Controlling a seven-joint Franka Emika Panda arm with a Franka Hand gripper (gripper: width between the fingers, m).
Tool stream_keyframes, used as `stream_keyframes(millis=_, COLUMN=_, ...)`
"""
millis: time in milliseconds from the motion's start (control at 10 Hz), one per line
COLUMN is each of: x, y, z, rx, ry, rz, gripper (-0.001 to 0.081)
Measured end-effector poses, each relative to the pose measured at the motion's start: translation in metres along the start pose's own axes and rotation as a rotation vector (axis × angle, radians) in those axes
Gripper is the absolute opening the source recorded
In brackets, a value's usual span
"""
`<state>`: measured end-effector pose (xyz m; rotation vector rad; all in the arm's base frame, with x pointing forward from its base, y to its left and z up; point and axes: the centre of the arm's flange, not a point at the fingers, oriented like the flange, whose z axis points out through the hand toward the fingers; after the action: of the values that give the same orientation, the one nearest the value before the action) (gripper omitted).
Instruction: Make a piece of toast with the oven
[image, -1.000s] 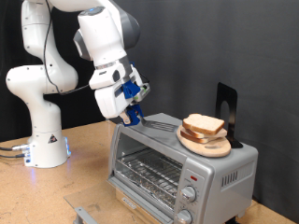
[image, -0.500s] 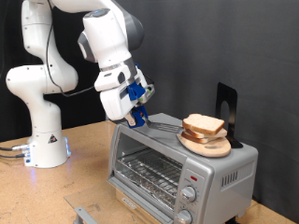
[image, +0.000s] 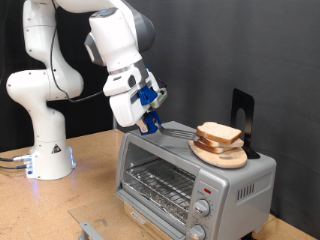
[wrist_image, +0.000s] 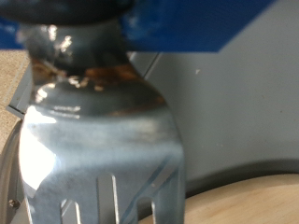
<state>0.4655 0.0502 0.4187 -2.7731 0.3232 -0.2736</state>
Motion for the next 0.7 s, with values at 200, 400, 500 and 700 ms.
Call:
stream_keyframes(millis=200, x=-0.0003, y=-0.0007, z=0.0000, rx=0.001, ry=0.000, rz=0.000, gripper=0.0393)
stream_keyframes(millis=400, x=-0.0009, y=-0.0014, z=-0.0015, rx=0.011, ry=0.000, rz=-0.003, gripper=0.0393)
stream_keyframes(millis=500, x=-0.0021, y=-0.0016, z=-0.0024, rx=0.014, ry=-0.004, rz=-0.013, gripper=0.0393)
stream_keyframes(millis=700, x=-0.0047, y=-0.0028, z=-0.0057, rx=0.022, ry=-0.006, rz=-0.022, gripper=0.0393)
